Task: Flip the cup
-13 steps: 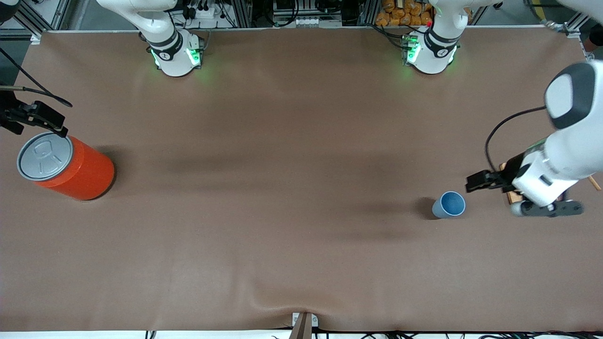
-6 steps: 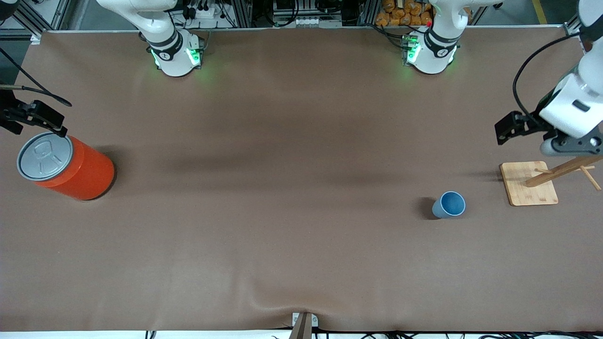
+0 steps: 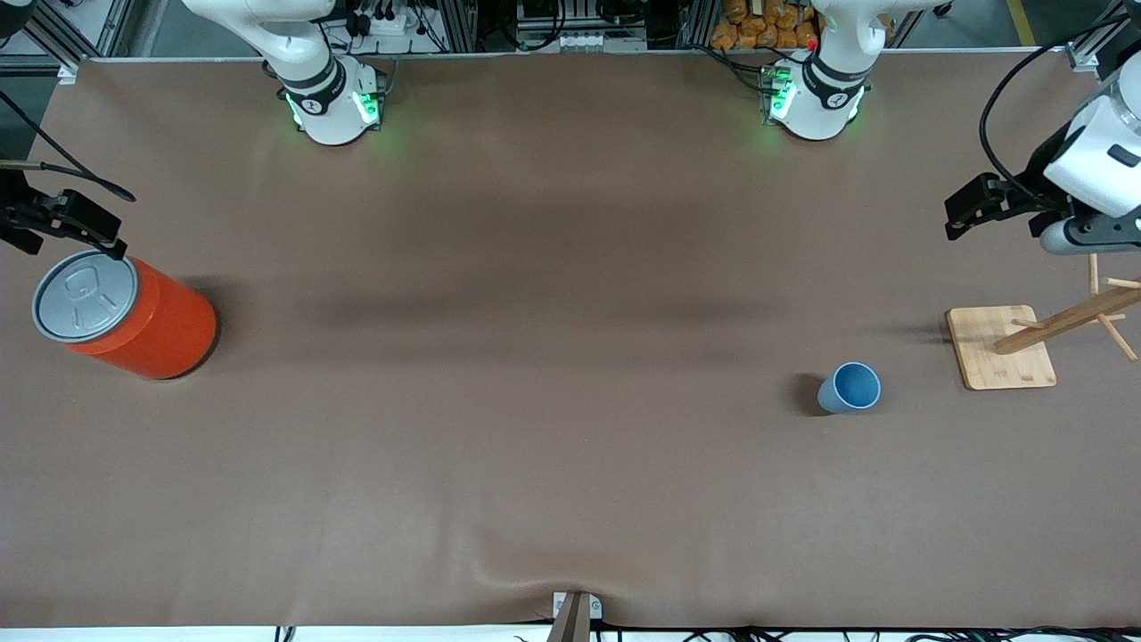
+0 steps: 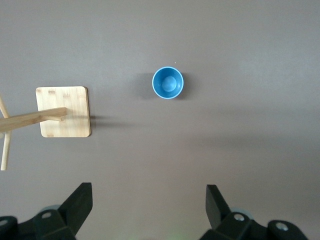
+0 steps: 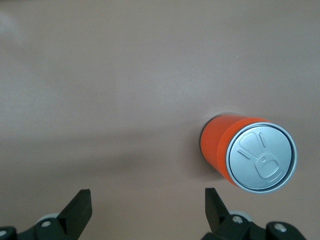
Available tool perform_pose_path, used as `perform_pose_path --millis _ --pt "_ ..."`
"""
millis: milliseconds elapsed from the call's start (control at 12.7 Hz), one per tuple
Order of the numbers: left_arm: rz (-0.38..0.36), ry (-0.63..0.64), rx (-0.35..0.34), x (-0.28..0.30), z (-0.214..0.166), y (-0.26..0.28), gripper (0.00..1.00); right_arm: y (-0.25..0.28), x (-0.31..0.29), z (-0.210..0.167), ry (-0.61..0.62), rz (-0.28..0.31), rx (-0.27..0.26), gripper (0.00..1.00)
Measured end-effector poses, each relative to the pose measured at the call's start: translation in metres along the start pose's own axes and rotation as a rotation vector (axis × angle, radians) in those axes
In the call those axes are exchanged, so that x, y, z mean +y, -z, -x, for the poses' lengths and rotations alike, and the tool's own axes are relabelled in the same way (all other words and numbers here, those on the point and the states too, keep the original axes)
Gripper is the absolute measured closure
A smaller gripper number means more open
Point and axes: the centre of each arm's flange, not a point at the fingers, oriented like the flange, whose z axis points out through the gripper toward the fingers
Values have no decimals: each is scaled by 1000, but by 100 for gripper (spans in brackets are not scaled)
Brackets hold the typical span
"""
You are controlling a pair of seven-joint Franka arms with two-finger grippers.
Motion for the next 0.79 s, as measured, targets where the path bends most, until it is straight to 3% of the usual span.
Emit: perform_pose_path --millis 788 --pt "2 -15 21 8 4 17 0 -1 0 1 3 0 -9 0"
